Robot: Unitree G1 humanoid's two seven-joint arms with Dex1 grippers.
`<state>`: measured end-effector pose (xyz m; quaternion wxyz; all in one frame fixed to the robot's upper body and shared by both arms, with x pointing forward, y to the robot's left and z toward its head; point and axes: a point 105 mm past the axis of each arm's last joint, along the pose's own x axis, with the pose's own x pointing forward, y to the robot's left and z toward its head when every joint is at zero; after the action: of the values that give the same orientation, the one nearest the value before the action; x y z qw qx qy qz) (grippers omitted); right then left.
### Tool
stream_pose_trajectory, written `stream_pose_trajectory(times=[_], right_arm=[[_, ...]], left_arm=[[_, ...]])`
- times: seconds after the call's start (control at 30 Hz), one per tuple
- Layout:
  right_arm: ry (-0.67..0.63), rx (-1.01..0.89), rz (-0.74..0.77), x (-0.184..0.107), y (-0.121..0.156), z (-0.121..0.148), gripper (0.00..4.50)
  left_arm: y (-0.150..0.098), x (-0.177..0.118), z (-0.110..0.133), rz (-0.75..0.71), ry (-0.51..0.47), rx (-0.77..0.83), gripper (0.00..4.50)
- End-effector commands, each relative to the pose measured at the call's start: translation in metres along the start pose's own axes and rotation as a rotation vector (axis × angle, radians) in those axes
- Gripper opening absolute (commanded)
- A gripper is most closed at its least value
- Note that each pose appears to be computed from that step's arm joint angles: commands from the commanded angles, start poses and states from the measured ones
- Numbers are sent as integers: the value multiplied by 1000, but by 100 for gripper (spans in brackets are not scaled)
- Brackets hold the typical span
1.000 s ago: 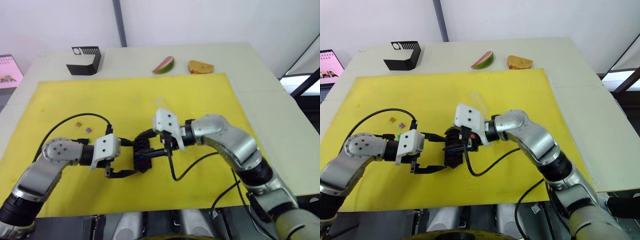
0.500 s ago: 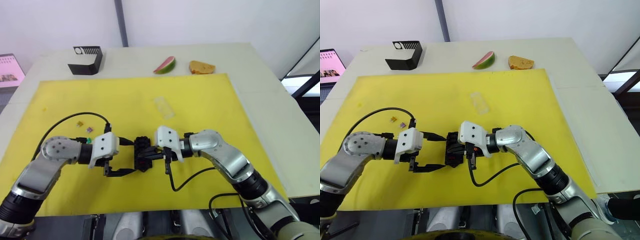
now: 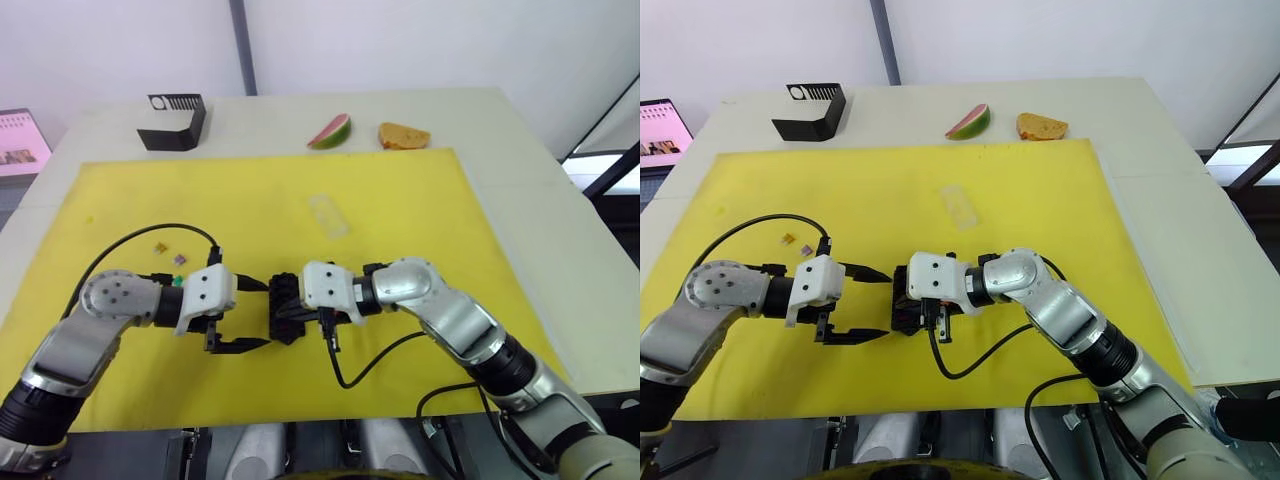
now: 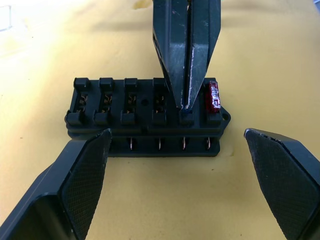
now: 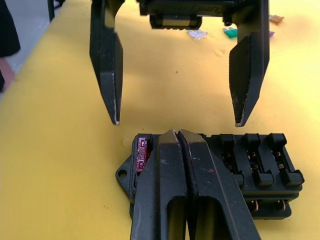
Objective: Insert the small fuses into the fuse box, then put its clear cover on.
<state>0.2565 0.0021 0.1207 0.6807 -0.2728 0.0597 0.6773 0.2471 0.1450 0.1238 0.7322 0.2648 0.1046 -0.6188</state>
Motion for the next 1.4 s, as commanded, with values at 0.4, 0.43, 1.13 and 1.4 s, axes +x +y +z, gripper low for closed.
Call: stream_pose_trajectory(times=[0.4,0.43,1.13,1.4], right_arm=[[-282,188,-154,-48,-22,35,8],[-285,198,-206,-62,-26,35,8],[53,414,-935,-268,-56,-75,444],[-47,320,-739,-218,-65,-34,444]], left_arm=[[10,-26,23,125,-156,-144,450],[9,-32,24,150,-172,-178,450],[-47,-224,-105,942,-229,-1039,450],[-26,-198,-86,741,-331,-1212,450]])
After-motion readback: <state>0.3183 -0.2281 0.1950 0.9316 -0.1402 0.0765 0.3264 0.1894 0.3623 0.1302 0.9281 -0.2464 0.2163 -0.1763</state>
